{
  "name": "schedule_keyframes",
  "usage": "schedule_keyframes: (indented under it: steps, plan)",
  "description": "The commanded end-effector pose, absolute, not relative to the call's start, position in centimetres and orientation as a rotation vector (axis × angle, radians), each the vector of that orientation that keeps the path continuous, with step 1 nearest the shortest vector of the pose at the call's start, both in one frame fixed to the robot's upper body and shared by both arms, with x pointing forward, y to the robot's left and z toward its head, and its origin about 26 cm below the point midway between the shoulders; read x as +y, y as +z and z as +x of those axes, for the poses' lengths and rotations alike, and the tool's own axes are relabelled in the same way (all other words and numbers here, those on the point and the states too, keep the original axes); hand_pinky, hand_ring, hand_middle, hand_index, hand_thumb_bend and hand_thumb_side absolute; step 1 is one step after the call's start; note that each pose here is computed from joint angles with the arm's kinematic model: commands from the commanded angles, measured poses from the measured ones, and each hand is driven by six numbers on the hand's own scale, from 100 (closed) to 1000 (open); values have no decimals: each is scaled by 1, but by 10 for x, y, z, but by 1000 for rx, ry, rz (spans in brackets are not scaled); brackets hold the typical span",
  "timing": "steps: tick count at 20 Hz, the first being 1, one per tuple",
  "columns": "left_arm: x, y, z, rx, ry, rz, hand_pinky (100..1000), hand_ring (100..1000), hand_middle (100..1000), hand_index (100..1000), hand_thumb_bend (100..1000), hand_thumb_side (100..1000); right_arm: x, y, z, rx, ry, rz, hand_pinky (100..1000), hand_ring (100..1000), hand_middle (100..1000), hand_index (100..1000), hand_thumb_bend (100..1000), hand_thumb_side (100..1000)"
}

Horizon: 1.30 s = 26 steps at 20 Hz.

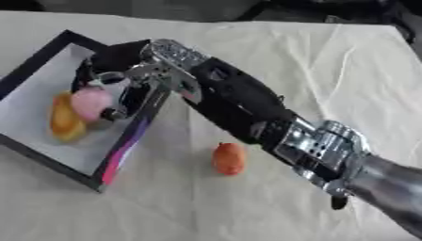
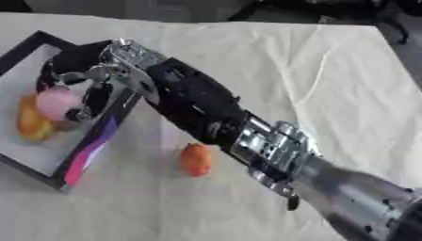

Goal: Pick up objects on the table and place them in the box.

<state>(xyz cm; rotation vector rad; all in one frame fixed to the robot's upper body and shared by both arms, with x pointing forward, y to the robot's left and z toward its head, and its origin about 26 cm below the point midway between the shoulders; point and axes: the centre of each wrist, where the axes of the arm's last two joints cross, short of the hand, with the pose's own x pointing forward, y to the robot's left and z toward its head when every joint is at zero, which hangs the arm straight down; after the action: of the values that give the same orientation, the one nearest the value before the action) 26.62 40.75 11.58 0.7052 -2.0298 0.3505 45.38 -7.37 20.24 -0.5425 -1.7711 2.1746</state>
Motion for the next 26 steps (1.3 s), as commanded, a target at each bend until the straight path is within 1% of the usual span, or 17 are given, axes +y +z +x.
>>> schedule_keyframes:
  steps: [1,3,6,8,9,10,11,12,15,19,20,21,22,23,26]
  plan:
    - [411,127,266,-2061,320,727,873,720,777,889,100,730,-78,227,452,-1877,2089,-611,941,880,788,950,100,465]
    - [411,127,266,-2059,324,730,874,720,776,890,100,730,-80,236,449,-1936,2020,-621,944,881,788,954,100,499]
    - [412,126,265,-2056,326,735,874,720,776,890,100,729,-82,248,445,-1989,1943,-625,943,875,783,952,100,498]
    - [412,125,264,-2053,327,738,874,720,776,890,100,729,-84,259,440,-2025,1902,-620,943,873,780,951,100,450]
    - [413,125,264,-2051,326,740,874,720,776,890,100,730,-86,267,438,-2049,1877,-619,940,871,779,949,100,393]
    - [413,124,264,-2048,326,743,875,720,777,890,100,729,-89,278,434,-2069,1865,-644,934,868,775,945,100,306]
    - [414,124,263,-2046,325,749,875,720,776,890,100,729,-91,289,429,-2100,1842,-658,927,864,772,942,100,257]
    - [416,124,262,-2044,325,757,875,720,776,890,100,729,-94,299,424,-2130,1818,-655,922,859,768,938,100,230]
    - [420,123,258,-2035,325,787,875,720,776,889,100,729,-110,322,403,-2195,1766,-625,914,848,759,927,100,170]
    - [422,122,255,-2024,323,808,875,720,776,890,100,730,-134,342,365,-2272,1727,-571,912,847,761,928,100,117]
    - [423,121,255,-2021,321,812,875,720,776,890,100,730,-138,345,355,-2283,1735,-562,912,848,762,928,100,118]
    - [423,121,254,-2018,320,815,876,720,776,889,100,731,-141,345,344,-2284,1759,-552,908,847,763,928,100,150]
    - [423,121,254,-2018,321,815,876,720,776,889,100,732,-145,344,335,-2278,1781,-541,906,842,756,928,302,100]
    - [423,121,254,-2020,325,811,876,720,776,889,100,734,-149,340,328,-2252,1804,-521,907,840,758,926,100,211]
    - [422,122,255,-2024,324,808,876,720,777,890,100,733,-159,327,316,-2158,1844,-463,910,841,759,916,100,235]
